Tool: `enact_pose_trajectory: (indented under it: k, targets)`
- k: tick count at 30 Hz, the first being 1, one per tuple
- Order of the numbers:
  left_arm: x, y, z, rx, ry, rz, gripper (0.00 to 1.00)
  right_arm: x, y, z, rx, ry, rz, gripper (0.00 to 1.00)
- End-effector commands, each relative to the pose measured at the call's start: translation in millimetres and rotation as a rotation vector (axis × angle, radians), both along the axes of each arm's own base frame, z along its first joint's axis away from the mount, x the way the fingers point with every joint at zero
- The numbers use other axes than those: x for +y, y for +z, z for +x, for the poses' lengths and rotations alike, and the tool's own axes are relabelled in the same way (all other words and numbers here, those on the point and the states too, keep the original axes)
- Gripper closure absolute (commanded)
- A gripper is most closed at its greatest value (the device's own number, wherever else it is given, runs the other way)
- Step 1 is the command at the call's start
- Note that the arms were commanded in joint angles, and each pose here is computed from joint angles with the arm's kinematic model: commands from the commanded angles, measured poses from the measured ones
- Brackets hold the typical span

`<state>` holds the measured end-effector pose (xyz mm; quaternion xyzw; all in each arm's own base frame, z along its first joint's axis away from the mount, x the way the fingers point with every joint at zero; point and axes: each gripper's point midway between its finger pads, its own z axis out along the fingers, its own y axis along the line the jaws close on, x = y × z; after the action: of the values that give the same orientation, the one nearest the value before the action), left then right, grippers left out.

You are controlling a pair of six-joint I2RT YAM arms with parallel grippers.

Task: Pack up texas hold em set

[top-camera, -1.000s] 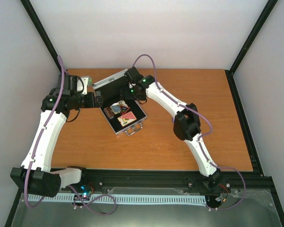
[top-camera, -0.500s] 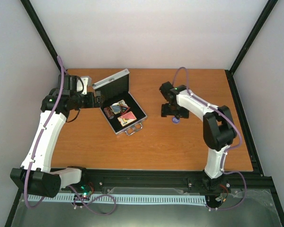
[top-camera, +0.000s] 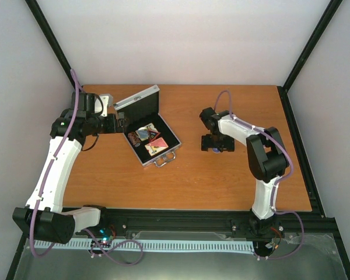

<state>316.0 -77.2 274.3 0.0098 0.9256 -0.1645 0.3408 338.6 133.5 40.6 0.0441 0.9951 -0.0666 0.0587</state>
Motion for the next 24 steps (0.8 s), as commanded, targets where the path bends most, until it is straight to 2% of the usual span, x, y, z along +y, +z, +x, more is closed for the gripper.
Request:
enact_pose_trajectory:
  k: [1, 19, 24]
  targets:
    - [-1, 9, -1, -0.026, -0.001, -0.007, 0.0, 4, -16, 8, 0.016, 0.035, 0.023, 0.01]
    - [3, 4, 0, -0.019, 0.011, 0.013, 0.0, -8, -37, 21, 0.039, 0.046, 0.045, 0.1]
    - [3, 3, 1, -0.014, 0.013, 0.016, 0.0, -10, -43, 17, 0.057, 0.05, 0.051, 0.18]
